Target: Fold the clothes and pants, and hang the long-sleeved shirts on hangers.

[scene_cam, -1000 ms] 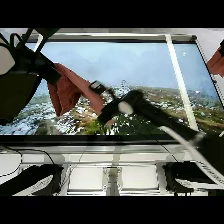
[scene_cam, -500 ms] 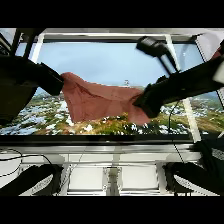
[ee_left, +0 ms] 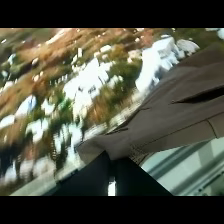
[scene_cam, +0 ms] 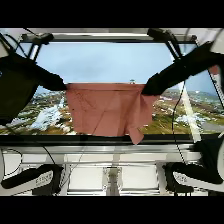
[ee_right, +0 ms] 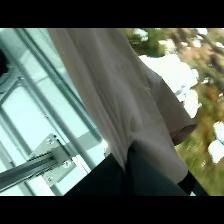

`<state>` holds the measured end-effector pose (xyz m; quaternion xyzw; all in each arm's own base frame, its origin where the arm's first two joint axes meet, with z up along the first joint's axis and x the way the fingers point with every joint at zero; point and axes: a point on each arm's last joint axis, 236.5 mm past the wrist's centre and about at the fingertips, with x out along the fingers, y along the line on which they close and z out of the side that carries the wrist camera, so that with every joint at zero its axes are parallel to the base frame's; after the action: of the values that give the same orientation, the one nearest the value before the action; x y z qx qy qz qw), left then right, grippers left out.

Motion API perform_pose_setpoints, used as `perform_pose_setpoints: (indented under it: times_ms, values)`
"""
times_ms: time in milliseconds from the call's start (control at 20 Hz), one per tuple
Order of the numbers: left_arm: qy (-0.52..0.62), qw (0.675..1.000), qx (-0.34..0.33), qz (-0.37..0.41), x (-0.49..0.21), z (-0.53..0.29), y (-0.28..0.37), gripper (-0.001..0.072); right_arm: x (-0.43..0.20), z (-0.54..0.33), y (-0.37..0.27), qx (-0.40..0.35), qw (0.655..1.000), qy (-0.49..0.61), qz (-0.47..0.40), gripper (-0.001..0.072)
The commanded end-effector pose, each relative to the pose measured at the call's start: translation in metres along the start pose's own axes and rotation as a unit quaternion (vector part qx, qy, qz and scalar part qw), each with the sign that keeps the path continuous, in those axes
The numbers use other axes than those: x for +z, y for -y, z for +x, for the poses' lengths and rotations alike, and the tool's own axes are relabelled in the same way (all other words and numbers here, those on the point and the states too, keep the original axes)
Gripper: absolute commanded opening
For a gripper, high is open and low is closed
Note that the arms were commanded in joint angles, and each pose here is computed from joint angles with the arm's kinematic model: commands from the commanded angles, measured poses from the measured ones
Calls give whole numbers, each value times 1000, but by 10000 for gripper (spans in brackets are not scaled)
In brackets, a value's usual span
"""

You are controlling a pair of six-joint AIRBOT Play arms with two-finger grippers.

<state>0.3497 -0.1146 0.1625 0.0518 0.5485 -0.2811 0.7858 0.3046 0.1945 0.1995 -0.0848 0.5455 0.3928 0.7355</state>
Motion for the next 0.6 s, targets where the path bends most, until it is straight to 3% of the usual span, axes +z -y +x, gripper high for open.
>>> perform_pose_setpoints:
  times_ms: [0,150,250,550]
  values:
    - [43,998,51,16,33,41,-49,18,26,41,70,-75,997,2,20,4]
    - [107,982,144,52,74,46,-83,18,59,54,127,-163,985,52,16,4]
    - [124,975,170,72,90,53,-90,18,70,57,151,-202,977,65,2,4]
    - [30,972,177,151,59,123,-93,17,41,90,143,-170,985,-15,-34,5]
